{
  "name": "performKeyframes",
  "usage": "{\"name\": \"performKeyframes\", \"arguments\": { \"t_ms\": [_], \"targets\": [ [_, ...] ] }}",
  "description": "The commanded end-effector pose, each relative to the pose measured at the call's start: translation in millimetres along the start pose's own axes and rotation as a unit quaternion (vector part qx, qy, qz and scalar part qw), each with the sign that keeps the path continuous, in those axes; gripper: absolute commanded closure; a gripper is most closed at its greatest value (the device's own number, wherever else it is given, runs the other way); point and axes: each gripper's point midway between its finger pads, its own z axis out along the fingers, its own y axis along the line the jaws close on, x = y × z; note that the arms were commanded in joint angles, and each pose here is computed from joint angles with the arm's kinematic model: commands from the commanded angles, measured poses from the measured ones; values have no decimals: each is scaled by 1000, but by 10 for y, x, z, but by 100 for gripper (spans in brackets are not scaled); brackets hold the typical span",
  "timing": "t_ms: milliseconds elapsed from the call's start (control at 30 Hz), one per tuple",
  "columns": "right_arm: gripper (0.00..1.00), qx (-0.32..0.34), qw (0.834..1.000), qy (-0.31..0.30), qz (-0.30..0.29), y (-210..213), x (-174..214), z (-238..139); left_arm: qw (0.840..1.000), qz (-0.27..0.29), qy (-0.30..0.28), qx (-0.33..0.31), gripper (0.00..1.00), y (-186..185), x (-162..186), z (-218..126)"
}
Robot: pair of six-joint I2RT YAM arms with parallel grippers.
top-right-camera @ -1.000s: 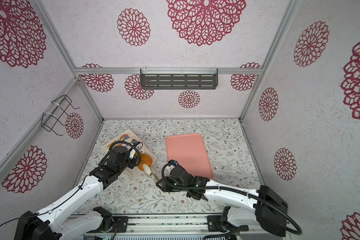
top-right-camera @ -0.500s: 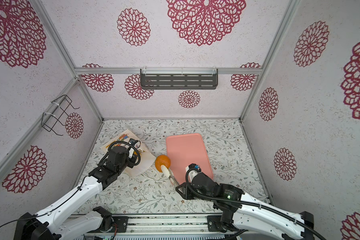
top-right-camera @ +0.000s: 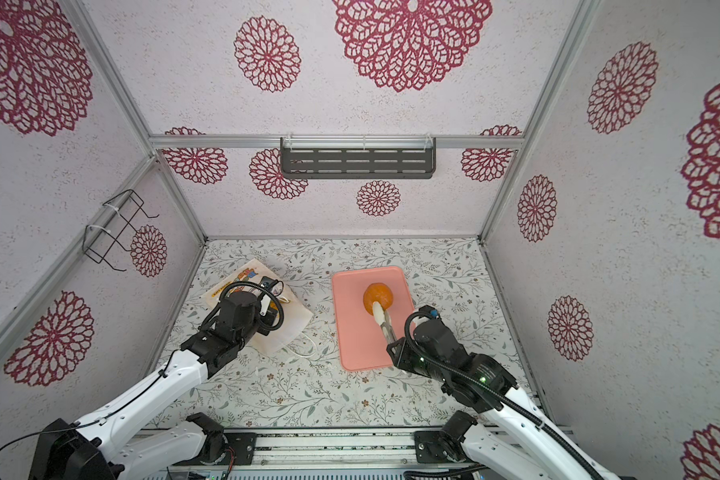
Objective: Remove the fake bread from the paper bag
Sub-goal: 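Pull the roll out with the tongs and carry it onto the pink tray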
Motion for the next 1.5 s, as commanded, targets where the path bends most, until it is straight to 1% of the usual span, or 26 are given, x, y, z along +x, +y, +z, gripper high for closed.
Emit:
{"name": "performKeyframes", "arguments": {
  "t_ms": [0,167,400,600,967,1233,1467],
  "targets": [
    [100,-53,998,11,-23,205,-119,80,1000,-11,-23,-6,100,33,-174,-67],
    [100,-90,996,18,-1,293,-336,269,1000,-7,-26,-8,100,31,-185,-89],
    [100,-144,987,10,64,301,-682,476,999,-7,-30,-11,100,45,-208,-117],
    [100,-173,980,14,102,225,-782,691,999,-7,-29,-26,100,99,-222,-120],
    [100,-183,976,13,116,221,-929,895,999,-12,-34,-26,100,109,-245,-138],
    [100,-174,975,21,135,131,-950,1038,999,-13,-35,-27,100,118,-242,-158],
    [100,-173,975,29,139,83,-958,1120,999,-15,-34,-27,100,118,-239,-161]
  ]
}}
